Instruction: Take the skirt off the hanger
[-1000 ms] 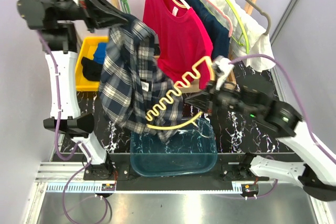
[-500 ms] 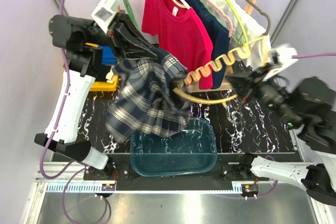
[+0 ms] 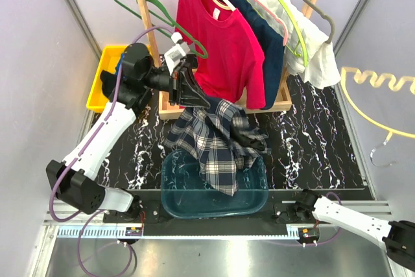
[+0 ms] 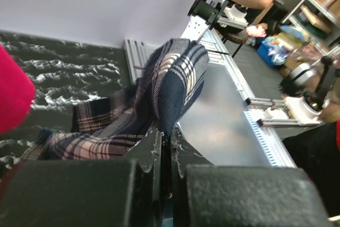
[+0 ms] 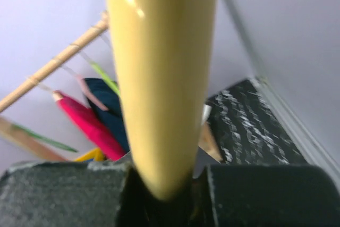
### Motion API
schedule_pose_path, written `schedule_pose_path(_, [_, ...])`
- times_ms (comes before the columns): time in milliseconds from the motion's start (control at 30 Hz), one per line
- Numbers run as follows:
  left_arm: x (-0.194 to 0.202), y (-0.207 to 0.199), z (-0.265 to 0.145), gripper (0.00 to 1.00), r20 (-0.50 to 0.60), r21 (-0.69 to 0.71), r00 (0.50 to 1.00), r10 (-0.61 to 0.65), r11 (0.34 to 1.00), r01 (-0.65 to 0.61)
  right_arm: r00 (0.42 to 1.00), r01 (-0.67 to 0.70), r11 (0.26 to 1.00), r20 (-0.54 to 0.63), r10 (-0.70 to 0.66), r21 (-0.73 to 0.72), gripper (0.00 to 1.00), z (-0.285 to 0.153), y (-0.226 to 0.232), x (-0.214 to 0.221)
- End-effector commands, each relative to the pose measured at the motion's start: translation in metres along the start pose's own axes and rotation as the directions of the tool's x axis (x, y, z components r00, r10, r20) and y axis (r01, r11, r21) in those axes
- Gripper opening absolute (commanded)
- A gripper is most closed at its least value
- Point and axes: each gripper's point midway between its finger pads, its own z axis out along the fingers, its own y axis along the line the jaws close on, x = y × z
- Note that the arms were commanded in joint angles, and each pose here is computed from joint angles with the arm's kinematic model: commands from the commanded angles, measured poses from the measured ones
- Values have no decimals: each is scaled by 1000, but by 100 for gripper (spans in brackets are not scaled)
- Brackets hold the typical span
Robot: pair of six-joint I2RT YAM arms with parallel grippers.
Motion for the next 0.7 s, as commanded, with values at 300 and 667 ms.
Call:
schedule_pose_path(300, [203,-21,-56,0,-661,36,725,195,973,-228,945,181,908,-322,-54,378,0,14,-28,184])
schedule_pose_path(667, [292,-22,-69,15,-907,55,414,77,996,-63,946,199,856,-322,-41,477,0,20,-36,242])
